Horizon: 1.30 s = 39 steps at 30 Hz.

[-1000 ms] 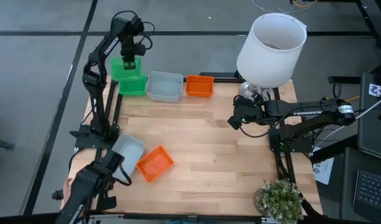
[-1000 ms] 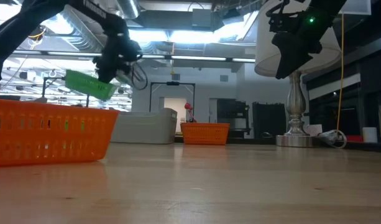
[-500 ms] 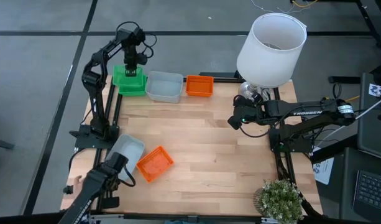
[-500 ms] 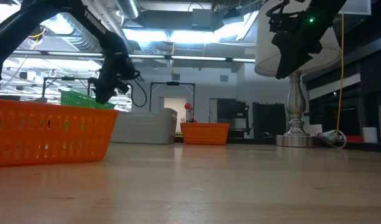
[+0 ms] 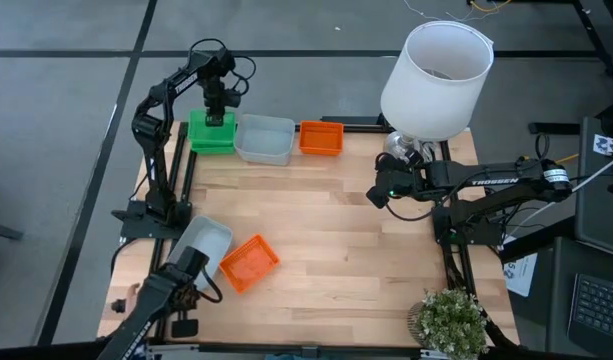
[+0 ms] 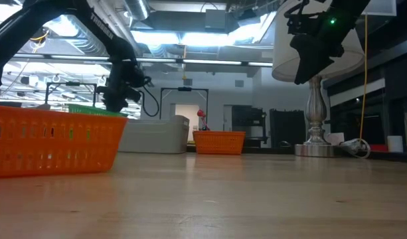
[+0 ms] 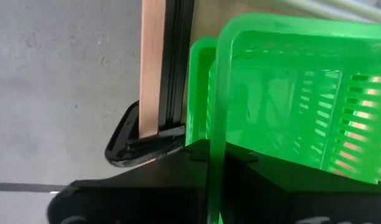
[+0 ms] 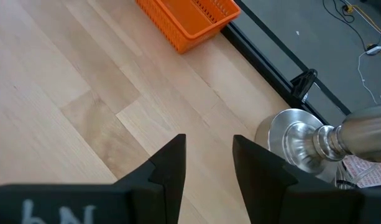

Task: Stack baskets by color
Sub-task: Stack the bottom green bin on top of the top green bin

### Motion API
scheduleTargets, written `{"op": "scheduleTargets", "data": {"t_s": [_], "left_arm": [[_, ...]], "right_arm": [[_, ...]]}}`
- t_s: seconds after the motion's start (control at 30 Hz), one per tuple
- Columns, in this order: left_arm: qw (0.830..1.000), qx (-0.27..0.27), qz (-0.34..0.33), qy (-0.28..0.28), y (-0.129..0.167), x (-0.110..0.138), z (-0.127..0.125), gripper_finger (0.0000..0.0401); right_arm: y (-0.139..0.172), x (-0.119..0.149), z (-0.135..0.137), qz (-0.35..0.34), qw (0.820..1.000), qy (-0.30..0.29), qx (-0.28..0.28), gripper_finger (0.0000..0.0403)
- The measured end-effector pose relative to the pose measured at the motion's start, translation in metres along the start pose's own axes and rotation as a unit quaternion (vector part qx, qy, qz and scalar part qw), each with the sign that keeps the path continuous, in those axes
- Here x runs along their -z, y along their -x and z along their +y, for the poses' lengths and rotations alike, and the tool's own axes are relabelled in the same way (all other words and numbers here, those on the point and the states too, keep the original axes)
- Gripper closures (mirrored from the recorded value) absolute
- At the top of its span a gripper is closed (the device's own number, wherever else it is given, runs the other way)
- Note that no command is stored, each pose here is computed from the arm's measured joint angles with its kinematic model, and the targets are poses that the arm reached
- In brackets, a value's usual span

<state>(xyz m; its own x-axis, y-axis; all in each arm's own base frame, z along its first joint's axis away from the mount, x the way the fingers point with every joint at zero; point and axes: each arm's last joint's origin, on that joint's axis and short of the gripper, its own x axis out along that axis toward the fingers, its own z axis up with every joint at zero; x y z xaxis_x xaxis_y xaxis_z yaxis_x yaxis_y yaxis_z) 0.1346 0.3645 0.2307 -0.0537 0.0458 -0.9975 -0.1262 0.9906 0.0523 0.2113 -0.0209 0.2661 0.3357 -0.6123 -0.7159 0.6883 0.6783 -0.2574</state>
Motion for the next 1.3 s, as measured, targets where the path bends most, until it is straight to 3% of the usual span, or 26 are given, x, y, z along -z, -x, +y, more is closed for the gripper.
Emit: {"op": "scheduleTargets", "data": {"t_s": [0.43,0.7,1.07,1.3], "left_arm": [[1.000,0.007,-0.014,0.027,0.0000,-0.0025,-0.0011,0.0401],[0.998,-0.017,0.039,0.042,0.0001,0.0013,-0.0004,0.0400],[0.998,-0.006,0.025,0.056,0.0000,0.0007,-0.0014,0.0317],[0.996,-0.006,0.026,0.085,0.0000,0.0008,-0.0015,0.0308]], "right_arm": [[-0.0001,0.0001,0.0001,0.001,1.000,0.001,0.000,0.0269],[0.0000,0.0001,0.0001,0.001,1.000,0.002,-0.001,0.0269],[-0.0001,0.0001,0.0001,0.001,1.000,0.002,-0.001,0.0269],[0.0000,0.0001,0.0001,0.001,1.000,0.002,-0.001,0.0269]]}}
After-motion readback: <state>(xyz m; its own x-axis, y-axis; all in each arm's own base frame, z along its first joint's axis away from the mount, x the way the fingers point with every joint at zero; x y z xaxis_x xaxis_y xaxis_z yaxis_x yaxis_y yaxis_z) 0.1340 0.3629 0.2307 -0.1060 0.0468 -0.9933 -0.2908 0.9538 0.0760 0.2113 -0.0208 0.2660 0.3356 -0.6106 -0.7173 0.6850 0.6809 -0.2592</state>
